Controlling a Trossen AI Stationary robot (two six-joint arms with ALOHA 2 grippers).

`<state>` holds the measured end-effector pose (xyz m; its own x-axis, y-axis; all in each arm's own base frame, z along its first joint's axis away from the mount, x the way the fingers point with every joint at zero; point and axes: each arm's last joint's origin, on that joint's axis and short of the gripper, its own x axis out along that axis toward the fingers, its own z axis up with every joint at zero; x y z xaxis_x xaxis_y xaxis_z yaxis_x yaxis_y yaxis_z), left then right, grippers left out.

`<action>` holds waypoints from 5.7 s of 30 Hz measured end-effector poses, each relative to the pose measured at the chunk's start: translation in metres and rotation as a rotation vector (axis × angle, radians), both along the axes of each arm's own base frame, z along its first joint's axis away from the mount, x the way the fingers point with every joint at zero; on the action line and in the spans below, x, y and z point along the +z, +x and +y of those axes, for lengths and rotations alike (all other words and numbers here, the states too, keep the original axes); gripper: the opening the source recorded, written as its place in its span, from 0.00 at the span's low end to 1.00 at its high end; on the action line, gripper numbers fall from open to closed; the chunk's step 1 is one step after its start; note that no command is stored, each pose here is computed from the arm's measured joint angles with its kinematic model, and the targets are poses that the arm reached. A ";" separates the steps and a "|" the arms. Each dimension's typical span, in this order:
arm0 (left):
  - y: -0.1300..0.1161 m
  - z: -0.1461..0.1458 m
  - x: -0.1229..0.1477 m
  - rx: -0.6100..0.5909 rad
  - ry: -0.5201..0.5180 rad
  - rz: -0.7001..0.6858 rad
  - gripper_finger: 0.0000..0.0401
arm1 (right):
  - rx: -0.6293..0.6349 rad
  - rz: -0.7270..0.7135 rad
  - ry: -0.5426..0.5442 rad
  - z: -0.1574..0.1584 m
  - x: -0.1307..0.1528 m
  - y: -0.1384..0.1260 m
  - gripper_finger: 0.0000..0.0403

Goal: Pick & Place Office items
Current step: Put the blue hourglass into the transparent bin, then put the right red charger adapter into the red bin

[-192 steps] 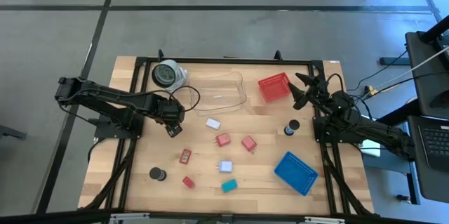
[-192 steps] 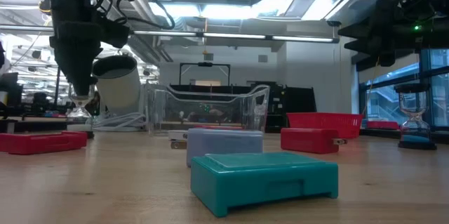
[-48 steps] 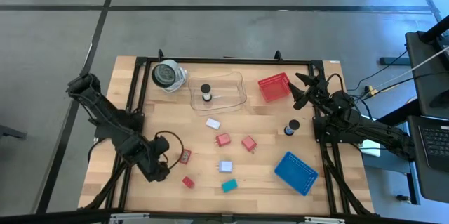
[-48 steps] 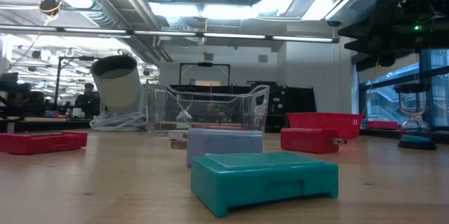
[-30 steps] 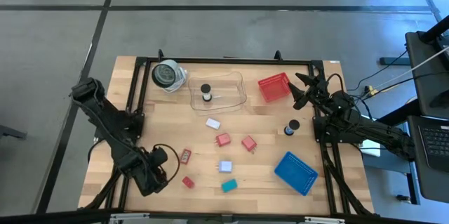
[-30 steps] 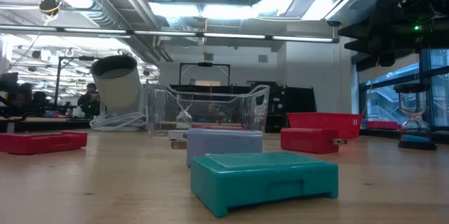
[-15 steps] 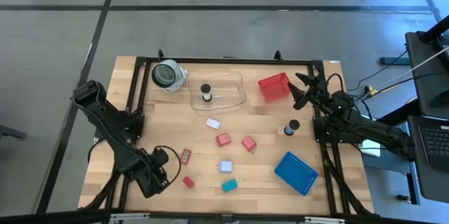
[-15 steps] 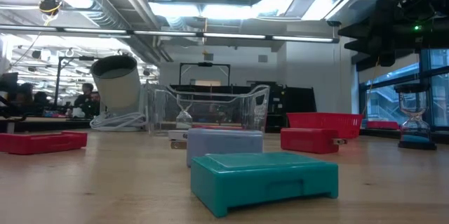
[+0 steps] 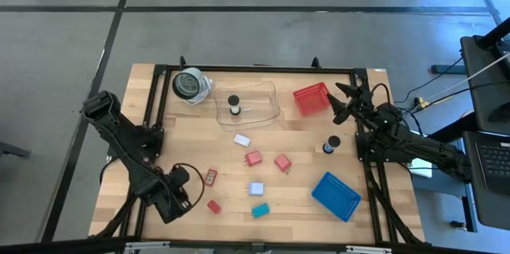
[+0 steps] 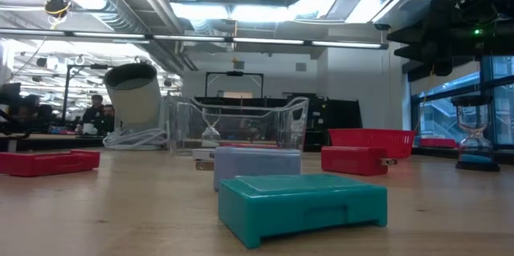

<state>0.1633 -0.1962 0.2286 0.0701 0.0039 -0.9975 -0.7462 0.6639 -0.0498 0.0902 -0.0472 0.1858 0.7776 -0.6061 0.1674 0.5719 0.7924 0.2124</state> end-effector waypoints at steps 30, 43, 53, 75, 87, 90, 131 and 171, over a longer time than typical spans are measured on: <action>0.148 0.217 0.083 -0.180 0.443 -0.104 0.53 | 0.000 0.000 0.000 0.000 0.000 0.000 0.80; 0.178 0.232 0.039 -0.295 0.380 0.006 0.53 | 0.000 0.000 0.000 0.000 0.000 0.000 0.80; 0.183 0.256 0.025 -0.324 0.302 -0.099 0.53 | 0.000 0.000 0.000 0.000 0.000 0.000 0.80; 0.181 0.313 0.026 -0.256 0.195 -0.254 0.53 | 0.000 0.000 0.000 0.000 0.000 0.000 0.80; 0.195 0.316 -0.009 -0.299 0.095 -0.198 0.53 | 0.000 0.000 0.000 0.000 0.000 0.000 0.80; 0.195 0.316 -0.008 -0.299 0.095 -0.198 0.54 | 0.000 0.000 0.000 0.000 0.000 0.000 0.80; 0.087 0.175 0.161 -0.171 0.558 -0.401 0.60 | -0.033 0.118 -0.152 0.000 0.000 0.000 0.80; 0.107 0.106 0.052 -0.400 0.757 -0.517 0.53 | 0.111 0.159 0.470 0.006 0.049 -0.005 0.81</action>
